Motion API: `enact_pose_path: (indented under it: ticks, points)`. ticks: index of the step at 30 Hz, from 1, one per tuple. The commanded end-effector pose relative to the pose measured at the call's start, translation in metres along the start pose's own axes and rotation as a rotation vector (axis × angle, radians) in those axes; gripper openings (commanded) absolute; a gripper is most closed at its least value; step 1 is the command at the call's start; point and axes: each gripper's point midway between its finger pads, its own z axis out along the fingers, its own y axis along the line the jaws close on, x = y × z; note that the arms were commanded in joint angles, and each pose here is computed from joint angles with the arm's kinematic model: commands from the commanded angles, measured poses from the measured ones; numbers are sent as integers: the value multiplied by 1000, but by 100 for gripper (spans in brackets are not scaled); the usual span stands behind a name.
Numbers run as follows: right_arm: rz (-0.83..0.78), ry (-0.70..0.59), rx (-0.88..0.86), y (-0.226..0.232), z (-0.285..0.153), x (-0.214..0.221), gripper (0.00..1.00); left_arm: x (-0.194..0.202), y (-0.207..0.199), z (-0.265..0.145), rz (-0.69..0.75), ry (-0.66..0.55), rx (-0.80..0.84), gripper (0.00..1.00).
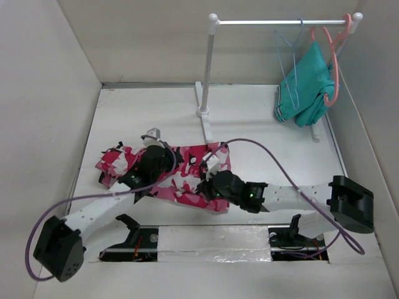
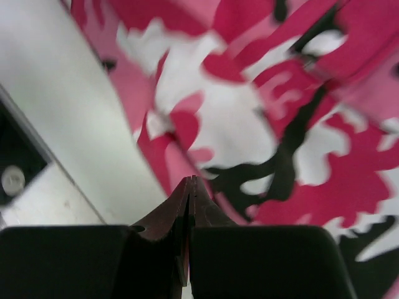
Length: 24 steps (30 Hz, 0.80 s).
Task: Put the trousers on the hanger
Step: Fold the trousers at the center of the board.
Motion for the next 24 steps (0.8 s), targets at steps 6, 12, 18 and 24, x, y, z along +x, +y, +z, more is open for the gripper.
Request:
enact_pose_path:
  ticks: [6,12,18,24]
  points:
    - [116,23,119,-46,15,35,0,60,-37,25,92,170,138,11]
    - [156,77,104,-34,9,79,0,105,17,12,72,263,64,4]
    - [197,111,135,-39,2,116,0,117,54,-10,17,246,8,0]
    - [191,84,162,-44,-16,99,1,108,62,-20,-10,202,-6,0]
